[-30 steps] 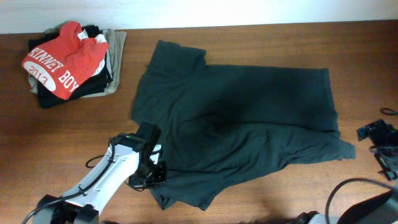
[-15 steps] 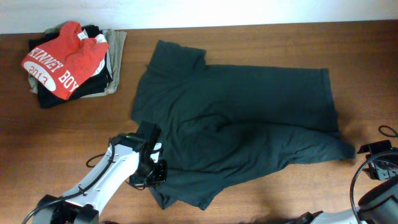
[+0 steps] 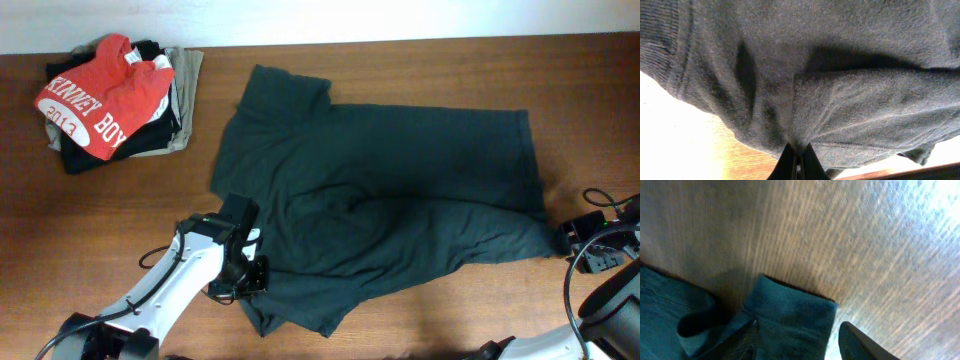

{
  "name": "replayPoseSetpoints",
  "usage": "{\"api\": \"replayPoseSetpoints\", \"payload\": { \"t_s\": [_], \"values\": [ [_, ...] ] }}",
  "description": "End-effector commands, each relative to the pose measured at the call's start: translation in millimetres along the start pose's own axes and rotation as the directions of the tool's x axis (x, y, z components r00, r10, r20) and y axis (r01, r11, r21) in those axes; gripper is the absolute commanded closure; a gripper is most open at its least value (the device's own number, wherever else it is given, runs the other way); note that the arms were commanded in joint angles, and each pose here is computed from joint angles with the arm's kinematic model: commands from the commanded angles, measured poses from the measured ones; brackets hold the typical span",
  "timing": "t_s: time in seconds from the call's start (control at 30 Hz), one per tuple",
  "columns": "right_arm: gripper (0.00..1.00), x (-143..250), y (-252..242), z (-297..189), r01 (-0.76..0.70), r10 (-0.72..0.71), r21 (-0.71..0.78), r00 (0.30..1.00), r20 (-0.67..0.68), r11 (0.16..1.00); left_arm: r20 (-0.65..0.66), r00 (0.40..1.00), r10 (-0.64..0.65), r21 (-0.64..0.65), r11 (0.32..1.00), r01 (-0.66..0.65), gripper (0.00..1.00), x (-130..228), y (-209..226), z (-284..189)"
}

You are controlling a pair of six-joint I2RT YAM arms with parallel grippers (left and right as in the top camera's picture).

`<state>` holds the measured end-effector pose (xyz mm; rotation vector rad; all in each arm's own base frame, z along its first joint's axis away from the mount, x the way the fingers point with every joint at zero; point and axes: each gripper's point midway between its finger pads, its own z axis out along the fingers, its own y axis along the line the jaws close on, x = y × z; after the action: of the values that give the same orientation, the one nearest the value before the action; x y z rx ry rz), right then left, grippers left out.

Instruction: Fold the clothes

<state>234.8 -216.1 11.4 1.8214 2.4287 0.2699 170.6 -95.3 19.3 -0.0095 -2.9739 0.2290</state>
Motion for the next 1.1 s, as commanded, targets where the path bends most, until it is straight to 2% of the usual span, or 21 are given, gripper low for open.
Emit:
{"api": "replayPoseSetpoints", "payload": {
  "t_s": [0.0, 0.3, 0.43, 0.5, 0.57, 0.73, 1.07],
  "values": [
    [0.46, 7.7, -13.6, 3.6, -0.052, 0.053, 0.07, 0.998, -0.02, 0.996, 0.024, 1.0, 0.004, -0.003, 1.0, -0.004, 0.99, -5.1, -1.0, -5.1],
    [0.47, 11.8, -21.2, 16.9, -0.048, 0.048, 0.081, 0.999, -0.005, 0.996, 0.025, 1.0, 0.004, -0.003, 1.0, -0.004, 0.99, -5.2, -1.0, -5.1],
    [0.72, 9.3, -21.1, 17.2, -0.05, 0.049, 0.076, 0.999, 0.005, 0.996, 0.025, 1.0, 0.005, -0.003, 1.0, -0.005, 0.99, -5.5, -1.4, -6.1],
    [0.75, 9.5, -19.8, 14.2, -0.051, 0.051, 0.075, 0.999, -0.001, 0.996, 0.015, 1.0, 0.003, -0.006, 1.0, -0.003, 0.99, -5.2, -3.0, -14.4],
    [0.95, 8.0, -17.8, 7.6, -0.05, 0.05, 0.074, 0.999, 0.002, 0.996, 0.016, 1.0, 0.003, -0.006, 1.0, -0.003, 1.0, -9.6, -9.1, -36.8],
    [0.96, 7.2, -10.2, -22.8, -0.065, 0.064, 0.066, 0.998, 0.009, 0.996, 0.06, 0.998, 0.012, 0.008, 1.0, -0.013, 1.0, -22.9, -22.7, -80.5],
    [0.96, 11.2, 6.0, -85.4, -0.042, 0.043, -0.013, 0.994, 0.105, 0.999, 0.113, 0.993, 0.021, 0.025, 0.999, -0.024, 1.0, -35.4, -30.0, -95.1]
  ]
}}
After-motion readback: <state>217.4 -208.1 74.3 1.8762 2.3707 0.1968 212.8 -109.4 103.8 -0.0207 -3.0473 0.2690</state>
